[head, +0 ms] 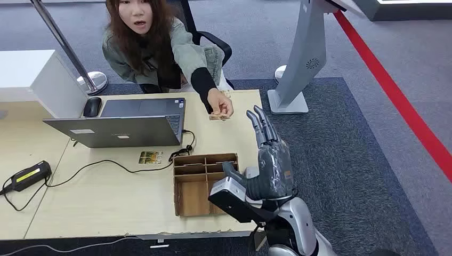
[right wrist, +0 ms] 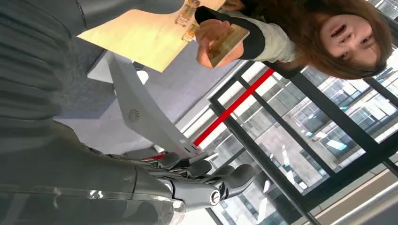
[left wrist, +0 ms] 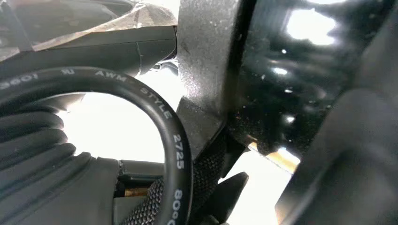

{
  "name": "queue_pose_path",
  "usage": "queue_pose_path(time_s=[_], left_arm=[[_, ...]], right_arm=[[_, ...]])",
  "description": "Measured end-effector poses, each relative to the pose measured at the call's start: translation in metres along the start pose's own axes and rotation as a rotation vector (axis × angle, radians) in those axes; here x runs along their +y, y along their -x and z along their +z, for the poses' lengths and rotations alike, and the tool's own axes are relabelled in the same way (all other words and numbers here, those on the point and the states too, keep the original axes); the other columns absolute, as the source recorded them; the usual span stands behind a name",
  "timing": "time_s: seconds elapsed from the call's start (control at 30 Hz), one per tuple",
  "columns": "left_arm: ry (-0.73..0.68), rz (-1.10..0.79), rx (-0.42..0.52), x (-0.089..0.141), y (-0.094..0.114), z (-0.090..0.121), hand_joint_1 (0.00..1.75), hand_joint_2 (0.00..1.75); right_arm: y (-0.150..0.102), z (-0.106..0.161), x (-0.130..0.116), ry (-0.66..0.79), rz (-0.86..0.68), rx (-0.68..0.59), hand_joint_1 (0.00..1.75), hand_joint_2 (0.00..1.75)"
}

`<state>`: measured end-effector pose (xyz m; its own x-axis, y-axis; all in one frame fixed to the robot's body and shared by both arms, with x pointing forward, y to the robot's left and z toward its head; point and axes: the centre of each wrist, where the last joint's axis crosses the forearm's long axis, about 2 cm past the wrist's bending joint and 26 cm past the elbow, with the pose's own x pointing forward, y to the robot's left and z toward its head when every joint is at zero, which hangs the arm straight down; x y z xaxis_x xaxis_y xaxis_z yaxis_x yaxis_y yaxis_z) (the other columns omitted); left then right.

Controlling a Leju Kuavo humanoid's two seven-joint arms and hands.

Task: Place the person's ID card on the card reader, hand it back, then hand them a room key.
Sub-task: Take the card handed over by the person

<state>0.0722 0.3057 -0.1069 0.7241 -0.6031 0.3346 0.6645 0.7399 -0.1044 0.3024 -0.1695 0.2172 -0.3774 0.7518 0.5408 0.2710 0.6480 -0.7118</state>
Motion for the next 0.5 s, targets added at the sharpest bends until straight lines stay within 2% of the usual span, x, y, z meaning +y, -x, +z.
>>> queue_pose_path(time_s=[0.5], left_arm=[[0.002,-0.022,-0.001,-0.001,-0.003,-0.001,0.00,0.00]], right_arm=[[-0.003,-0.030,0.018,-0.041,0.031,0.038,0.00,1.75]])
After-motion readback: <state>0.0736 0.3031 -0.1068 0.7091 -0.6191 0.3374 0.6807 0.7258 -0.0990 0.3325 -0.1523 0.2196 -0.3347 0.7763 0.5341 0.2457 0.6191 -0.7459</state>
